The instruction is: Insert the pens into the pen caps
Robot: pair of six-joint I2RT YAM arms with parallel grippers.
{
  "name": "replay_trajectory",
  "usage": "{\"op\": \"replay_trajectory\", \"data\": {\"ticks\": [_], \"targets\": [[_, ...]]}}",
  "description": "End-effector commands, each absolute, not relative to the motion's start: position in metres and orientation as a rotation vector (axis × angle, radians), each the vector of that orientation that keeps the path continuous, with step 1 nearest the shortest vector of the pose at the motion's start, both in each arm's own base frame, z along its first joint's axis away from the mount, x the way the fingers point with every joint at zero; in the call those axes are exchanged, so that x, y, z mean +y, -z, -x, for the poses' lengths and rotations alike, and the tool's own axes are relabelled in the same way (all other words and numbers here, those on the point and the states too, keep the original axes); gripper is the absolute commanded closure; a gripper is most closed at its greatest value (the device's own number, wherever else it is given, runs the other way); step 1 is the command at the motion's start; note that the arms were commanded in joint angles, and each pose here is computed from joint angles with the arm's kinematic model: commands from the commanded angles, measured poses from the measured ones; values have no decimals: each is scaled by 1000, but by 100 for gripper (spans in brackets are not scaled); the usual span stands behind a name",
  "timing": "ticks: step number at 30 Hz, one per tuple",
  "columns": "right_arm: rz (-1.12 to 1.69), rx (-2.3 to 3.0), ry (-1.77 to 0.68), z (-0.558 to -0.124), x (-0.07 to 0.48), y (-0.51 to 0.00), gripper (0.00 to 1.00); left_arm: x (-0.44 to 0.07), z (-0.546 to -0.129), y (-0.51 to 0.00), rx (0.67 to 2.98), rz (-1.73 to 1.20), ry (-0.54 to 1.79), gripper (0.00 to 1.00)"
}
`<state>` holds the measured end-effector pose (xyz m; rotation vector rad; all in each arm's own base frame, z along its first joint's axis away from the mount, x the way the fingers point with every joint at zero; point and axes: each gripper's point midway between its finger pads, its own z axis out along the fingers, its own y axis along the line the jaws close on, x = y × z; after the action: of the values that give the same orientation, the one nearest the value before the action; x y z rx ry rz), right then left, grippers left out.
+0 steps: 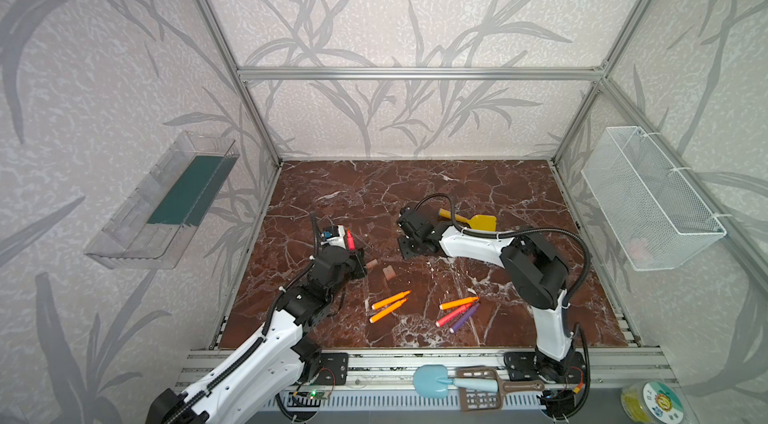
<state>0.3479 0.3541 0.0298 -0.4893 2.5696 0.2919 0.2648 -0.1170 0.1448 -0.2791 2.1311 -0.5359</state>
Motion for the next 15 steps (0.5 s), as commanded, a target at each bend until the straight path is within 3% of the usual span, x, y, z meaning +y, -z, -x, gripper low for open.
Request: {"op": "replay_trajectory", "data": {"ticks": [1,15], "targets": [[559,2591,-250,-346,356,-23,51,-117,-263,-142,2141,274,547,100],[684,2606,-196,-315,355,-3,80,-115,-263,-136,2141,296,563,100]]}}
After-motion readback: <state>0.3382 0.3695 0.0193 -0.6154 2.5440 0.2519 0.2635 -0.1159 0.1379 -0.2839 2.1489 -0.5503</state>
